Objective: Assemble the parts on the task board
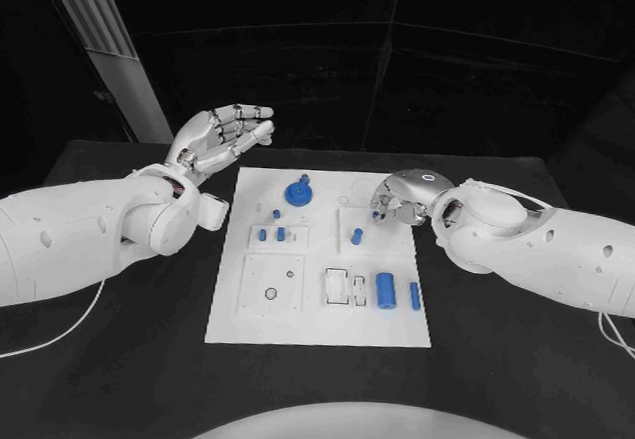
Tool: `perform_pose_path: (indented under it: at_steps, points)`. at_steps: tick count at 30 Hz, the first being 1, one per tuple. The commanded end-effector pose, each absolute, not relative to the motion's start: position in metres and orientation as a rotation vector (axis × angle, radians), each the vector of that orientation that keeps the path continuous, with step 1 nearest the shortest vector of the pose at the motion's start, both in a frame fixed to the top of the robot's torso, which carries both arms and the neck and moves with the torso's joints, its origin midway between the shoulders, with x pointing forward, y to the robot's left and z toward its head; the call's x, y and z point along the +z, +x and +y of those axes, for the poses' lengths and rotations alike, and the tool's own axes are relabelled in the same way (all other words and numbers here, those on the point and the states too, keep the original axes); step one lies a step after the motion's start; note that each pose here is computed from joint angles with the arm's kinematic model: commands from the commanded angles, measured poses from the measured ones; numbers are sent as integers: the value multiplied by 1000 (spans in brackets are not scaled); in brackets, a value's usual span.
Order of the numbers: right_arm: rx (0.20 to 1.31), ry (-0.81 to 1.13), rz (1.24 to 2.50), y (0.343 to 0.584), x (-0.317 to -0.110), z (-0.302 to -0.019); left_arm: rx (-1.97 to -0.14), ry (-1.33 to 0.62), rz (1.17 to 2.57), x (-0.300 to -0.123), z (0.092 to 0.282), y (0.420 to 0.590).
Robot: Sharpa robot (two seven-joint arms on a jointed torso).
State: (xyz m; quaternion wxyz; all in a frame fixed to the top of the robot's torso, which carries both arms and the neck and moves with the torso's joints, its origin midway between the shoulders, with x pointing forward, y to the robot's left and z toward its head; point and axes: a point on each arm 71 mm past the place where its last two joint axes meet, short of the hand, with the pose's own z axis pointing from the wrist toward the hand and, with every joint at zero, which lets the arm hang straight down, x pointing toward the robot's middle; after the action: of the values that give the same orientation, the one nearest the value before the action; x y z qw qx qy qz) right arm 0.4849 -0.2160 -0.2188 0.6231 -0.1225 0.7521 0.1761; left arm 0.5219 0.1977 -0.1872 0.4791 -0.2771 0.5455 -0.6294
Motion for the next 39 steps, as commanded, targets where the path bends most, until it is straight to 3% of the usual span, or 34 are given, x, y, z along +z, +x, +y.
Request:
perform_pose_path:
  at_steps: [1, 39]
  points:
    - [352, -310, 1751, 486, -221, -216, -1674, -556, 1147, -172, 196, 516]
    - [280, -325, 1795, 488, -230, -204, -1658, -568, 1162, -174, 195, 516]
